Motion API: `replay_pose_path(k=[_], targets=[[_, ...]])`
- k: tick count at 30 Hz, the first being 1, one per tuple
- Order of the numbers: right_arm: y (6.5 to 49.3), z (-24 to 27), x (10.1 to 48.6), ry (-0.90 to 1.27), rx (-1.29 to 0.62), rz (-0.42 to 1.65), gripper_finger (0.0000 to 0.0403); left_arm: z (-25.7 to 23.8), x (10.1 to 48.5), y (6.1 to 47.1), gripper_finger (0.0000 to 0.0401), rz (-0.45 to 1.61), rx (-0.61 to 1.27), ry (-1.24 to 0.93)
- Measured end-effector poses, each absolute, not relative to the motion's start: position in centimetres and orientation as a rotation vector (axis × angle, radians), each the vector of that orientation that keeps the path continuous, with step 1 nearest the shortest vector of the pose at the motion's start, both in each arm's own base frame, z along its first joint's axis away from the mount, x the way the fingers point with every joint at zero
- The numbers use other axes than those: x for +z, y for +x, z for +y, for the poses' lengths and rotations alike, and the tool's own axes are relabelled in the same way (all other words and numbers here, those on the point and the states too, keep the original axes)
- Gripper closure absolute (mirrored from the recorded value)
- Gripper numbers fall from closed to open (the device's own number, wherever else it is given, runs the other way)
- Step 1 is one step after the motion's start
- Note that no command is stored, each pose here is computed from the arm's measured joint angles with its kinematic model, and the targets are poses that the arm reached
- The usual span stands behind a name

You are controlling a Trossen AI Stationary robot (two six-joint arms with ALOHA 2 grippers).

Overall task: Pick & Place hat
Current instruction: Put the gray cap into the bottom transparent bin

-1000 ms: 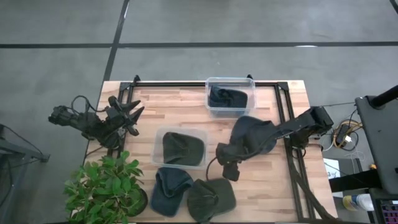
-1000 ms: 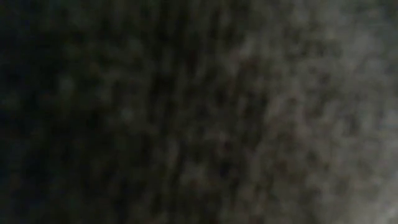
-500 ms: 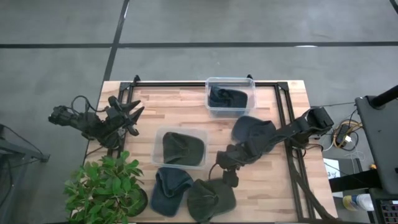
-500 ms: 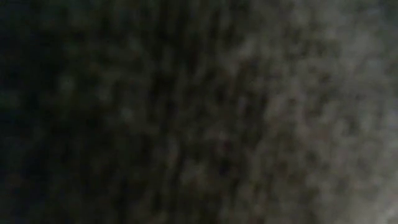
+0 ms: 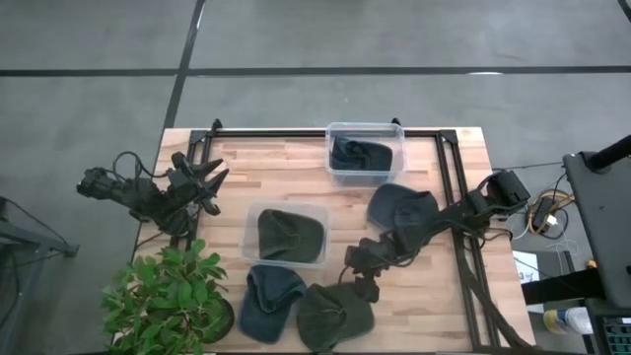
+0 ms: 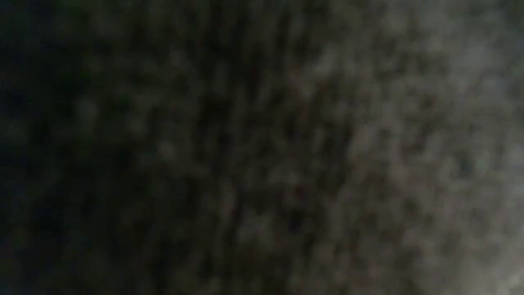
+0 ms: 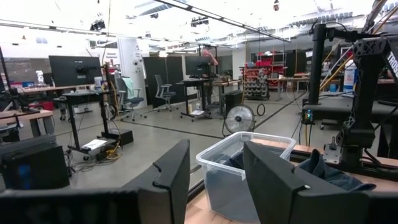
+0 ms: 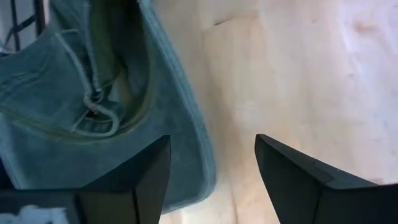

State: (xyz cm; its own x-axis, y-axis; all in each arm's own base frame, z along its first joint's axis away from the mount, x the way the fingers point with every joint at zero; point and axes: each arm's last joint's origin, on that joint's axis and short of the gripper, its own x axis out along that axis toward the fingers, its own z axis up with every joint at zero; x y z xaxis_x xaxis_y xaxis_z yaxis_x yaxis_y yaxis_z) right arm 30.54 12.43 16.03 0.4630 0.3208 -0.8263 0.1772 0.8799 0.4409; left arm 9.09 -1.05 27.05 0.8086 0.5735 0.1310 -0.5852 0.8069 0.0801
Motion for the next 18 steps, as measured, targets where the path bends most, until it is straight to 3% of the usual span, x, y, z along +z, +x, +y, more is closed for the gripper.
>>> replay_pose_path(k=[18], targets=[[30.76, 13.37, 15.02, 0.541, 0.13, 1.051, 0.0177, -1.05, 26.98, 9.1, 0.0259, -0.096, 0.62, 0.124]])
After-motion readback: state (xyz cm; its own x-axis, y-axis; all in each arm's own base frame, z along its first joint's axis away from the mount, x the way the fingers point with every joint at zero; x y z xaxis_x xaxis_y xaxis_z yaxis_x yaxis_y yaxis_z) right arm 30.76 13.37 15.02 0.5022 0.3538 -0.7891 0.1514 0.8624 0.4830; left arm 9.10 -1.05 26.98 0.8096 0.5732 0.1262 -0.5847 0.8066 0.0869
